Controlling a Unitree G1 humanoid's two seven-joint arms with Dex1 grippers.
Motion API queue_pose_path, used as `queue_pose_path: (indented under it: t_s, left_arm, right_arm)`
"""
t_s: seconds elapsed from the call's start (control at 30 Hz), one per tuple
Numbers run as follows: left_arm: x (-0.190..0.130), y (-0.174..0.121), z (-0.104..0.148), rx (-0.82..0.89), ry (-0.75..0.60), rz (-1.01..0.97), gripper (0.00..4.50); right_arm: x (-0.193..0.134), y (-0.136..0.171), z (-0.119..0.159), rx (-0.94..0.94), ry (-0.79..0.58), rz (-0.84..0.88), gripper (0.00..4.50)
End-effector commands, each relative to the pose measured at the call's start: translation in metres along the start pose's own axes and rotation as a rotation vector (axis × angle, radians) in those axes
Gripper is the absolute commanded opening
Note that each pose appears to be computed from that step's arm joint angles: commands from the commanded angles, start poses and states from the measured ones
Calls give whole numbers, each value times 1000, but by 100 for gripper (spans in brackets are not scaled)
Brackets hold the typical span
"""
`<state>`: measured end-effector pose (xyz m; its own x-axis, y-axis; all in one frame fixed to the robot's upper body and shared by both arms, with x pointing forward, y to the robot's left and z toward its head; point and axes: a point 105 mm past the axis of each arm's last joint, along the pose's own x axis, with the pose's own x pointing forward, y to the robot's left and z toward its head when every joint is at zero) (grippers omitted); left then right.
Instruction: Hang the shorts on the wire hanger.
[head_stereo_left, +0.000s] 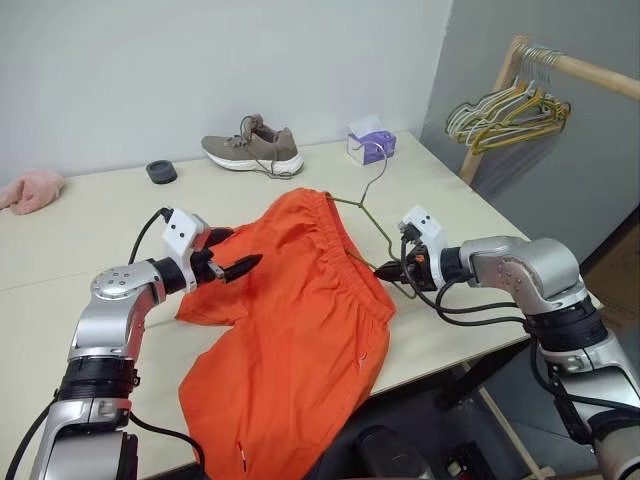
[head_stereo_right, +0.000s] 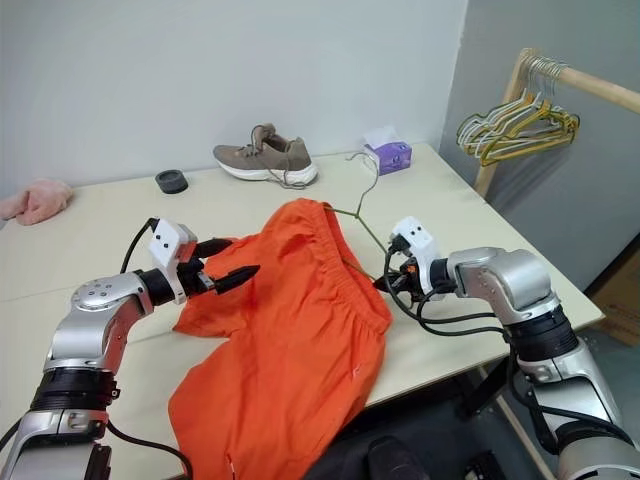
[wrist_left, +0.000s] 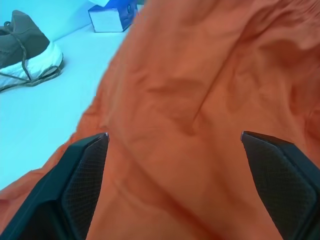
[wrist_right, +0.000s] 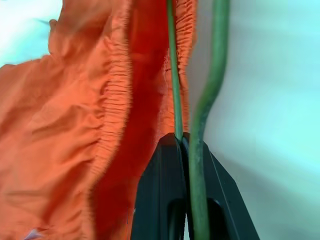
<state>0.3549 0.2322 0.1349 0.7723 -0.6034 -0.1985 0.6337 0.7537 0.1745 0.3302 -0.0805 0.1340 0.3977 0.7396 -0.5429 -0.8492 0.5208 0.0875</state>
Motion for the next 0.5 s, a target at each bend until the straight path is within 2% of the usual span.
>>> queue_pose_path:
  t_s: [0.03,0.27,0.5]
  left_arm:
    - [-6,10,32,30,-88,2,447]
    - [-15,1,62,144,-57,-196,447]
    - [-7,-11,64,362,58,-352,447]
  right_arm:
    - [-1,8,5,-161,-12,-14,0]
    - [1,8,-5,-433,48,-79,0]
    - [1,12,-1,-643,57,-89,0]
